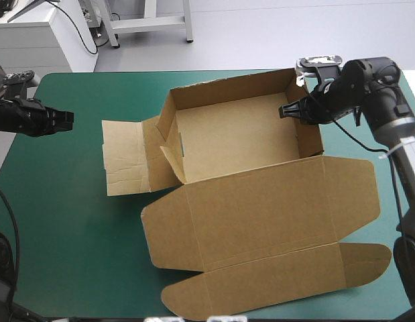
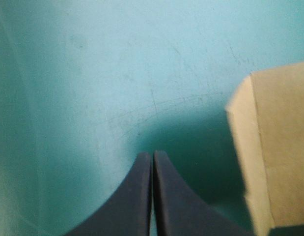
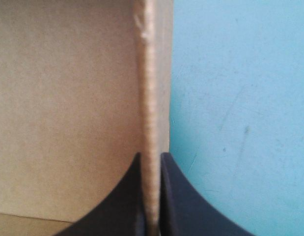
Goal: Fold the box
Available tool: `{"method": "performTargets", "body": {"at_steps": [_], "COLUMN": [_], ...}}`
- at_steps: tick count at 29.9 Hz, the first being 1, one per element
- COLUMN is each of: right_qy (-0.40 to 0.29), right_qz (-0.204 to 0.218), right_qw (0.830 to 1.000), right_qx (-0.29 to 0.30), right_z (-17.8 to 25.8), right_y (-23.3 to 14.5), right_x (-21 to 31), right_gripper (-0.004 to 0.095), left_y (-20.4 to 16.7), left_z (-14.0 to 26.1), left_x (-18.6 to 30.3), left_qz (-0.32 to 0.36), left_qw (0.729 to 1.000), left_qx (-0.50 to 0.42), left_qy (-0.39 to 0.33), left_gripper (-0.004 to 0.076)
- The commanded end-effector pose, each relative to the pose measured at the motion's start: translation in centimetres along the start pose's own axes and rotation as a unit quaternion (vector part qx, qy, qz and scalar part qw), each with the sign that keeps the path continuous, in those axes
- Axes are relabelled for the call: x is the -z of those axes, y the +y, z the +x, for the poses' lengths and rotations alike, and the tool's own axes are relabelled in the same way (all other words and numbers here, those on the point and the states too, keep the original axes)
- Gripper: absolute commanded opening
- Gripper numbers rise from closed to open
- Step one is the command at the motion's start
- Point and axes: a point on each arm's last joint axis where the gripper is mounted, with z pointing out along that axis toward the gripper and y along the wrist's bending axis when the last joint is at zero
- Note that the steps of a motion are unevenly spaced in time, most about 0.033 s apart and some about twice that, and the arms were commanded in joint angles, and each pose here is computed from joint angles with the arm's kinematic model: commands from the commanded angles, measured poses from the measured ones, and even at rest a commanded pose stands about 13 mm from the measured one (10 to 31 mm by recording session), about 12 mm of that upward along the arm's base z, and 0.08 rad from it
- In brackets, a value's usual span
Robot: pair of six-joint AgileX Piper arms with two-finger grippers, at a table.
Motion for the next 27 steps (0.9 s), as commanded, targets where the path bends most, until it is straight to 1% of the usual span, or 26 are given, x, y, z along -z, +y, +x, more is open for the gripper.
{"method": "performTargets", "body": {"at_steps": [1, 7, 12, 15, 18, 19, 24, 27], "right_qy": [-0.074, -0.111, -0.135, -0.151, -0.166, -0.17, -0.213, -0.234], "right_qz": [-0.026, -0.024, -0.032, -0.034, -0.037, -0.04, -0.085, -0.084], "right_qw": [0.997, 0.993, 0.99, 0.987, 0.984, 0.983, 0.972, 0.967], "right_qx": [0.009, 0.022, 0.028, 0.048, 0.048, 0.047, 0.043, 0.046], "right_z": [0.5, 1.5, 2.2, 2.6, 2.7, 2.6, 2.0, 1.5], "right_y": [0.6, 0.9, 1.3, 1.5, 1.6, 1.7, 2.5, 2.5], "right_x": [5.9, 9.2, 11.2, 12.4, 13.0, 13.0, 13.5, 13.4], "right_gripper": [-0.0021, -0.0021, -0.0021, -0.0021, -0.0021, -0.0021, -0.0021, -0.0021], "left_y": [-1.7, -1.3, -0.4, 0.2, 0.4, 0.3, -1.6, -3.6], "left_z": [-0.5, -1.0, -1.3, -1.4, -1.4, -1.4, -2.1, -2.2], "left_x": [1.9, 1.8, 0.4, -0.7, -1.7, -1.9, -3.2, -3.8], "left_qz": [0.015, 0.001, 0.01, 0.02, 0.033, 0.039, 0.116, 0.152], "left_qw": [0.999, 0.998, 0.998, 0.999, 0.998, 0.998, 0.991, 0.987], "left_qx": [-0.01, -0.008, 0.009, 0.02, 0.03, 0.035, 0.047, 0.036], "left_qy": [-0.033, -0.059, -0.057, -0.047, -0.036, -0.034, -0.046, -0.033], "left_gripper": [-0.0008, -0.0008, -0.0008, -0.0008, -0.0008, -0.0008, -0.0008, -0.0008]}}
